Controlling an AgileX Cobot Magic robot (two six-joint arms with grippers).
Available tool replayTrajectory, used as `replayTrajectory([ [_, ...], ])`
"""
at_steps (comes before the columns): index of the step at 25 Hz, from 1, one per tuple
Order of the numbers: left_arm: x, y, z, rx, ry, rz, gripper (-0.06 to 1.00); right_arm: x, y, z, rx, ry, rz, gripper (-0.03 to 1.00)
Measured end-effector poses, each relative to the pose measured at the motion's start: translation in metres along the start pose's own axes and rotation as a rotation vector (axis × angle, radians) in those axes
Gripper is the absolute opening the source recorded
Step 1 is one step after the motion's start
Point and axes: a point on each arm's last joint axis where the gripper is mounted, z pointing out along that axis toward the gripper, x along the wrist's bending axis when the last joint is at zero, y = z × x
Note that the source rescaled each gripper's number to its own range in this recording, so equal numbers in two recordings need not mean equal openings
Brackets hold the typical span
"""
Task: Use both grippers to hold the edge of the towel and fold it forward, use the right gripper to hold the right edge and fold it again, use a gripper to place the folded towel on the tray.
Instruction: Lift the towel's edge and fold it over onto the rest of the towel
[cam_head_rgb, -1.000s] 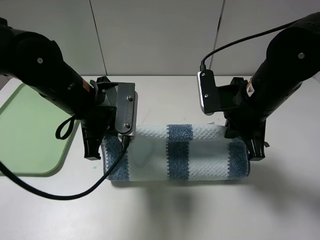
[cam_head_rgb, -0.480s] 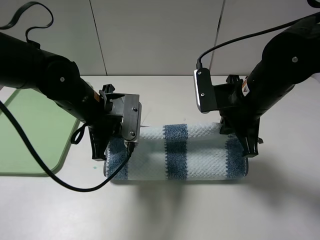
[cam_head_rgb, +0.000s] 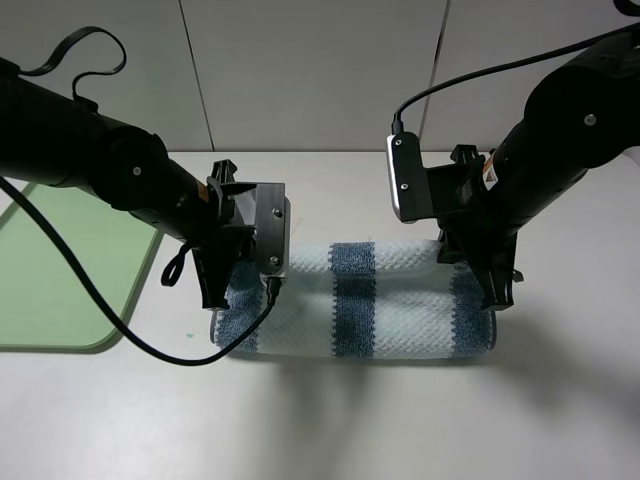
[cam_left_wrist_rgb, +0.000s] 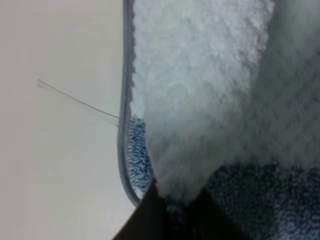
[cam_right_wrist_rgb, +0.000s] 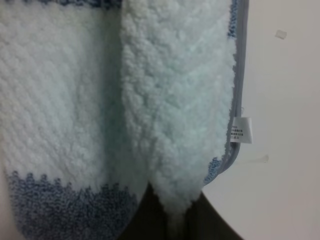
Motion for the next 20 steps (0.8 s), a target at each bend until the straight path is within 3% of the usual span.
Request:
replayTrajectory([
  [6, 0.003, 0.002, 0.001, -0.019, 0.035, 0.0, 0.05, -0.002, 0.001, 0.0, -0.014, -0.025, -0.006, 0.04],
  [7, 0.003, 0.002, 0.001, -0.019, 0.035, 0.0, 0.11, -0.002, 0.001, 0.0, -0.013, -0.026, 0.005, 0.12],
  [8, 0.003, 0.002, 0.001, -0.02, 0.036, -0.001, 0.21, -0.002, 0.001, 0.0, -0.011, -0.024, 0.025, 0.3],
  [9, 0.003, 0.002, 0.001, -0.021, 0.035, -0.004, 0.33, -0.002, 0.001, 0.0, -0.008, -0.027, 0.044, 0.55],
  [10, 0.003, 0.002, 0.001, -0.022, 0.035, -0.011, 0.5, -0.003, 0.0, 0.0, -0.001, -0.034, 0.064, 0.74],
  [11, 0.003, 0.002, 0.001, -0.025, 0.039, -0.019, 0.68, -0.004, -0.001, 0.0, 0.008, -0.048, 0.072, 0.83],
  [12, 0.002, 0.001, 0.002, -0.031, 0.047, -0.028, 0.79, -0.006, -0.002, 0.0, 0.014, -0.064, 0.07, 0.9],
  [14, 0.0, 0.0, 0.003, -0.041, 0.065, -0.038, 0.92, -0.009, -0.003, 0.0, 0.027, -0.098, 0.054, 0.97],
  [20, -0.002, -0.002, 0.004, -0.054, 0.092, -0.041, 0.99, -0.012, -0.003, -0.001, 0.025, -0.132, 0.034, 1.0],
])
